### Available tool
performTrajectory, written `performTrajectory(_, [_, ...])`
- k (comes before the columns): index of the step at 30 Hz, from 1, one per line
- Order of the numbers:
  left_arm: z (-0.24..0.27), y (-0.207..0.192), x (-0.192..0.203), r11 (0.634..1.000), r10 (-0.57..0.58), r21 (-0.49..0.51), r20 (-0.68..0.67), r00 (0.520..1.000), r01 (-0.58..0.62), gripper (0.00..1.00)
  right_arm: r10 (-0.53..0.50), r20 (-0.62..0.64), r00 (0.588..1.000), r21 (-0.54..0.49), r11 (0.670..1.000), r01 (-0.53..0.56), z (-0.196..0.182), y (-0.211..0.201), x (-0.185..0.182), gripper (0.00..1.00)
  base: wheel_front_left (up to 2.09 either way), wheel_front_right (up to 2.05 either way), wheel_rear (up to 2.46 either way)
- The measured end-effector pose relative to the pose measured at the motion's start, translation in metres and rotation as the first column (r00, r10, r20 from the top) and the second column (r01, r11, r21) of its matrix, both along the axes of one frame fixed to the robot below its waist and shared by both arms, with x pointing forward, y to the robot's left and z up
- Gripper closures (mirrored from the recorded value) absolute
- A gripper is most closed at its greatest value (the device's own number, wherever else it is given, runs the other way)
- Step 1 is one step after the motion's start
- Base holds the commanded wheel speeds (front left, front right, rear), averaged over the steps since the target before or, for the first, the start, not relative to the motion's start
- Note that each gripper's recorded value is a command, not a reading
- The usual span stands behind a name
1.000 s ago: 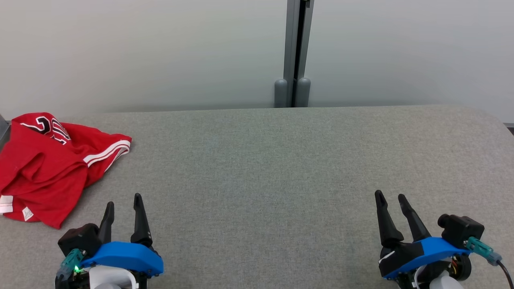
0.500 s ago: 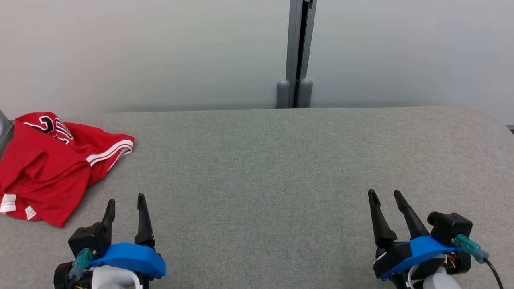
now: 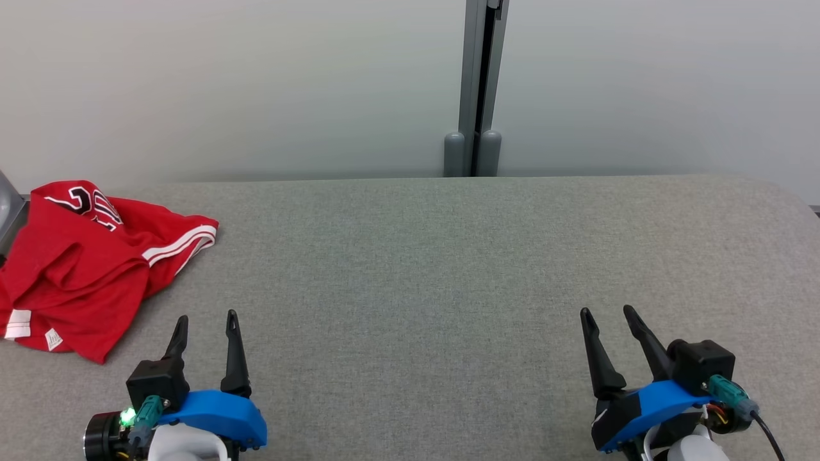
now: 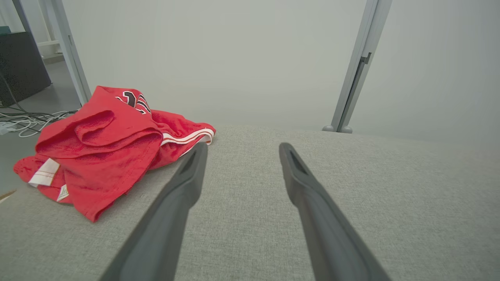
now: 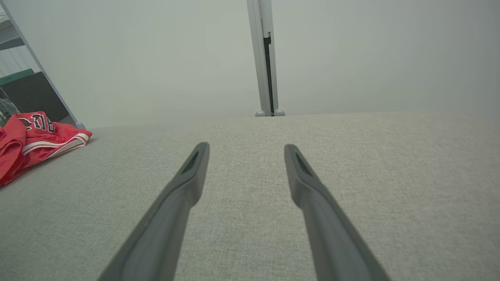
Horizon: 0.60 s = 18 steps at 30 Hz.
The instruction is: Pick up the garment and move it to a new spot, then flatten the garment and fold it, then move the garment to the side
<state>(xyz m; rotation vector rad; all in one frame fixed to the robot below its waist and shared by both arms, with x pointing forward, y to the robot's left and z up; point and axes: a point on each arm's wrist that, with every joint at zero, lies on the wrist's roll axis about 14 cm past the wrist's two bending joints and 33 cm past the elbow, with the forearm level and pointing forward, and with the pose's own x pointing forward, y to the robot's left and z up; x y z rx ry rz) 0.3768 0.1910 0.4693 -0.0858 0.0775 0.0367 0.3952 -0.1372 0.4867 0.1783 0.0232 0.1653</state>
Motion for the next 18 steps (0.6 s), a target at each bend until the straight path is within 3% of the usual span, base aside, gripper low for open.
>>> performTrajectory(18, [0.0040, 0.0018, -0.0011, 0.995, -0.005, 0.103, -0.001, 1.000, 0.005, 0.00, 0.030, 0.004, 1.000, -0.100, 0.995, -0.030, -0.0055, 0.0045, -0.0008, 0.00, 0.00, 0.00, 0.00])
